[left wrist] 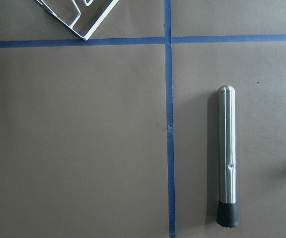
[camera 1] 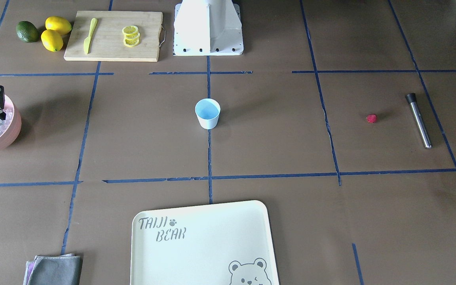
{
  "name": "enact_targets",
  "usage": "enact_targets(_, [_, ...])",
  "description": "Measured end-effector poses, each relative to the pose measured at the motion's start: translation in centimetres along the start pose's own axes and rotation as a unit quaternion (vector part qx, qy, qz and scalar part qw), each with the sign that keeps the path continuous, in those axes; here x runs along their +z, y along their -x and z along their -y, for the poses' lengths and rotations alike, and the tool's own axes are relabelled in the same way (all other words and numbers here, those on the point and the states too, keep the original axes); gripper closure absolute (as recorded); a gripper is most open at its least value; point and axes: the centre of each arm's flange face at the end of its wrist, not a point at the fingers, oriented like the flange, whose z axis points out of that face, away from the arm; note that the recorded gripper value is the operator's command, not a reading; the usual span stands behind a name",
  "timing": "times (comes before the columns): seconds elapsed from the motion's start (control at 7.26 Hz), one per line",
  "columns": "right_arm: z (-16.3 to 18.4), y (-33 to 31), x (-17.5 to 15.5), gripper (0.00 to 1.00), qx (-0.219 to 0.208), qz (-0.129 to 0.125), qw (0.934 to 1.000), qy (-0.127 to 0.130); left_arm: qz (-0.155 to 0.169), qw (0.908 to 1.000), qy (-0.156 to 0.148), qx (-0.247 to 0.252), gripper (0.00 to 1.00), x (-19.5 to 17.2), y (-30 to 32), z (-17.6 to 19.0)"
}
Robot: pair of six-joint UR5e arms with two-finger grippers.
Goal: Mash ice and strawberries in cup
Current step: 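Carry the ice cube over the light-blue cup with the right gripper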
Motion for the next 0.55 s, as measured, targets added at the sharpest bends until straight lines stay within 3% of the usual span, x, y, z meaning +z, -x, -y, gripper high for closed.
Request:
enact_targets(0.28, [4.3,8.3,-0.7,0.97,-0.016,0.015,0.9998,-0.002,0.000,1.0000,-0.004,0.004,0.00,-0.3,-0.3,0.1])
enact_targets(0.55, [6.5,19.1,0.7,0.97,-0.001,0.023,0.9996,-0.013,0.000,1.0000,-0.006,0.007,0.00,-0.5,-0.5,0.3])
